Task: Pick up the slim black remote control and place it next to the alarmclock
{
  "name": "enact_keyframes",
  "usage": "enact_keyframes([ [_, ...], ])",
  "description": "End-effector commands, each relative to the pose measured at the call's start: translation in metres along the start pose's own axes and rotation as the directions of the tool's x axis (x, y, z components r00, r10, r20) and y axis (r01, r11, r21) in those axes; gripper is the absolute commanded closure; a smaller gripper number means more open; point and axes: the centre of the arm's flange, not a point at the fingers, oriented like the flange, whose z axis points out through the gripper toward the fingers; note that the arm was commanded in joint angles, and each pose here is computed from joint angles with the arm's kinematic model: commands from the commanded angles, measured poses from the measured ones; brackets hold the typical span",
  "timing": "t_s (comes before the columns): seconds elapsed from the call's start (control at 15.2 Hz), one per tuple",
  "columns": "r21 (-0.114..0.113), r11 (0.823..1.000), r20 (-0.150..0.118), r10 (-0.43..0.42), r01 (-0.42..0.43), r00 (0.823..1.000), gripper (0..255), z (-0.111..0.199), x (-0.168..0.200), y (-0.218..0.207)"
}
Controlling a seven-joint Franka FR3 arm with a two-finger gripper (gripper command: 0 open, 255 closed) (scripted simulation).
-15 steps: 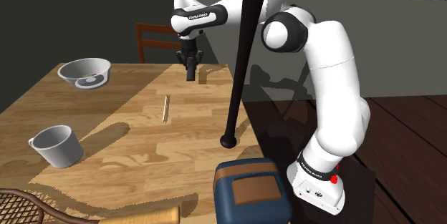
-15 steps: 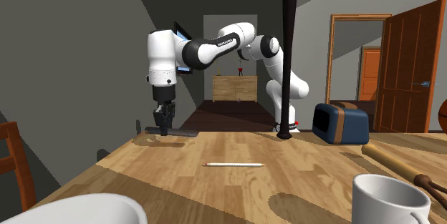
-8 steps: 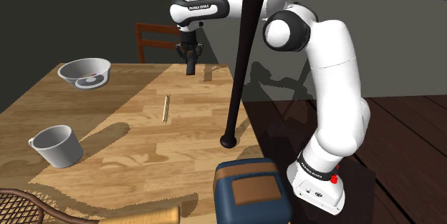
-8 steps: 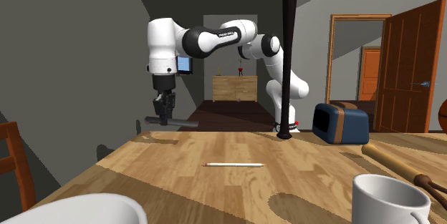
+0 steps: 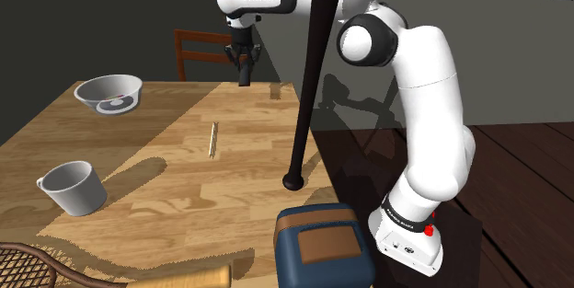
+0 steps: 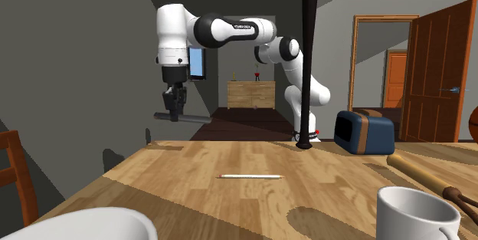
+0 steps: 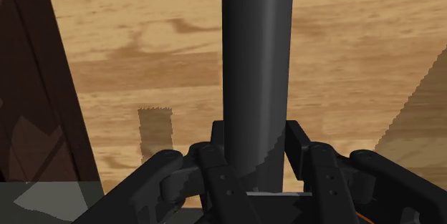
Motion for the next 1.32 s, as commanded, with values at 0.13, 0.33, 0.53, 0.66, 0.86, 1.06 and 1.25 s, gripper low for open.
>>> enact_keyframes([
  [0.13, 0.0, 1.0, 0.0, 0.0, 0.0, 1.0, 255, -0.021, 0.0, 0.002],
  [0.33, 0.0, 1.0, 0.0, 0.0, 0.0, 1.0, 255, -0.037, 0.0, 0.004],
  [0.53, 0.0, 1.0, 0.0, 0.0, 0.0, 1.0, 255, -0.053, 0.0, 0.005],
  [0.66, 0.0, 1.0, 0.0, 0.0, 0.0, 1.0, 255, -0.063, 0.0, 0.006],
  [0.86, 0.0, 1.0, 0.0, 0.0, 0.0, 1.0, 255, -0.079, 0.0, 0.007],
  [1.06, 0.0, 1.0, 0.0, 0.0, 0.0, 1.0, 255, -0.088, -0.012, 0.011],
  [1.25, 0.0, 1.0, 0.0, 0.0, 0.0, 1.0, 255, -0.088, -0.051, 0.021],
])
